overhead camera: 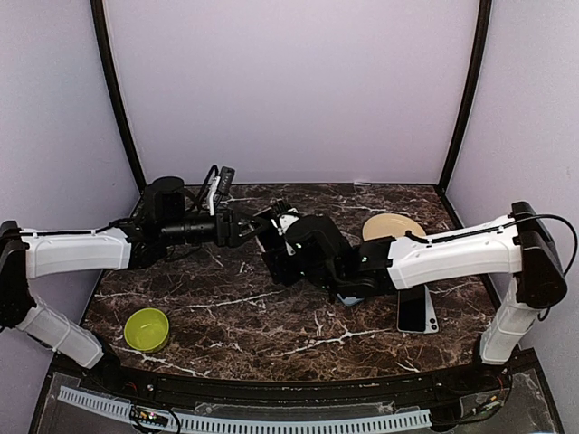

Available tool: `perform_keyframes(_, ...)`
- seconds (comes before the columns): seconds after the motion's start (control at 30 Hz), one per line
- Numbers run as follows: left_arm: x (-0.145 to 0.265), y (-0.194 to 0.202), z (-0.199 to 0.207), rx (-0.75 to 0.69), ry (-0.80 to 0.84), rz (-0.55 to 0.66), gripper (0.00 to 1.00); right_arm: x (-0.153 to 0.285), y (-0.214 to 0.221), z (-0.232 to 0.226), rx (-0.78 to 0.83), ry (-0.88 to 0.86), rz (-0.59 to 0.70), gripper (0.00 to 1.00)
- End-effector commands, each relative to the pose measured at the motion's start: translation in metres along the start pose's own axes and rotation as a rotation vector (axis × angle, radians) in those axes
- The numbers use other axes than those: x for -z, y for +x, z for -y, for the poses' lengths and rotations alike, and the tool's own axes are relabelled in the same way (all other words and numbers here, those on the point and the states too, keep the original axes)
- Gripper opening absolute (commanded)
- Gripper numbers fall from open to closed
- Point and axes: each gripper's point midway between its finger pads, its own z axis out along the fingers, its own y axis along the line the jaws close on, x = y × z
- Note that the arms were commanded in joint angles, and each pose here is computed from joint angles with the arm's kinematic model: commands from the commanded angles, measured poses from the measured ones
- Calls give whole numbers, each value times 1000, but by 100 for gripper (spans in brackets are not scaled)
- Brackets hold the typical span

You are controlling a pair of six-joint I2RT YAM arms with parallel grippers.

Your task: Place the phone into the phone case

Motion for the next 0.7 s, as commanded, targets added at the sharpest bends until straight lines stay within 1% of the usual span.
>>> perform_keyframes(0.0, 11, -22, 22, -28, 72, 91, 65, 22, -69, -14, -23, -22, 226, 34)
perform_keyframes(0.03, 12, -23, 23, -28, 74, 94, 58, 24, -71, -15, -19, -27, 233, 34)
perform_keyframes(0.07, 12, -22, 23, -29, 74, 94, 55, 25, -72, -17, -17, -35, 240, 34)
perform_keyframes(0.1, 12, -22, 23, -32, 74, 94, 48, 26, -73, -18, -15, -38, 245, 34)
perform_keyframes(0.13, 12, -23, 23, -34, 74, 95, 44, 27, -74, -19, -12, -42, 248, 34)
perform_keyframes(0.17, 12, -22, 24, -37, 81, 91, 36, 28, -75, -19, -10, -44, 251, 34)
perform_keyframes(0.2, 12, -22, 25, -39, 85, 89, 32, 29, -76, -19, -9, -45, 254, 34)
perform_keyframes(0.23, 12, -21, 26, -40, 91, 86, 24, 29, -76, -19, -4, -48, 256, 34)
perform_keyframes(0.27, 12, -21, 26, -40, 93, 84, 21, 30, -76, -20, 1, -51, 257, 34)
perform_keyframes(0.3, 11, -20, 27, -41, 101, 80, 14, 30, -77, -20, 6, -52, 259, 34)
perform_keyframes(0.33, 11, -20, 28, -41, 109, 77, 10, 31, -77, -21, 12, -57, 259, 34)
perform_keyframes(0.4, 11, -19, 31, -43, 124, 71, 1, 32, -77, -21, 22, -62, 259, 35)
perform_keyframes(0.43, 11, -19, 32, -45, 129, 70, 0, 33, -77, -22, 28, -67, 257, 37)
perform_keyframes(0.47, 11, -19, 34, -51, 138, 68, 0, 33, -75, -22, 36, -73, 253, 40)
perform_keyframes(0.5, 12, -19, 35, -55, 144, 67, 0, 35, -74, -22, 42, -84, 249, 49)
perform_keyframes(0.53, 13, -19, 37, -67, 152, 65, 0, 36, -72, -22, 51, -104, 239, 60)
perform_keyframes(0.6, 15, -20, 42, -91, 167, 67, 0, 42, -68, -22, 54, -165, 214, 86)
perform_keyframes(0.63, 17, -22, 45, -110, 176, 71, 0, 45, -66, -22, 60, -201, 198, 97)
perform_keyframes(0.67, 18, -22, 48, -121, 186, 70, 0, 48, -63, -21, 71, -251, 176, 98)
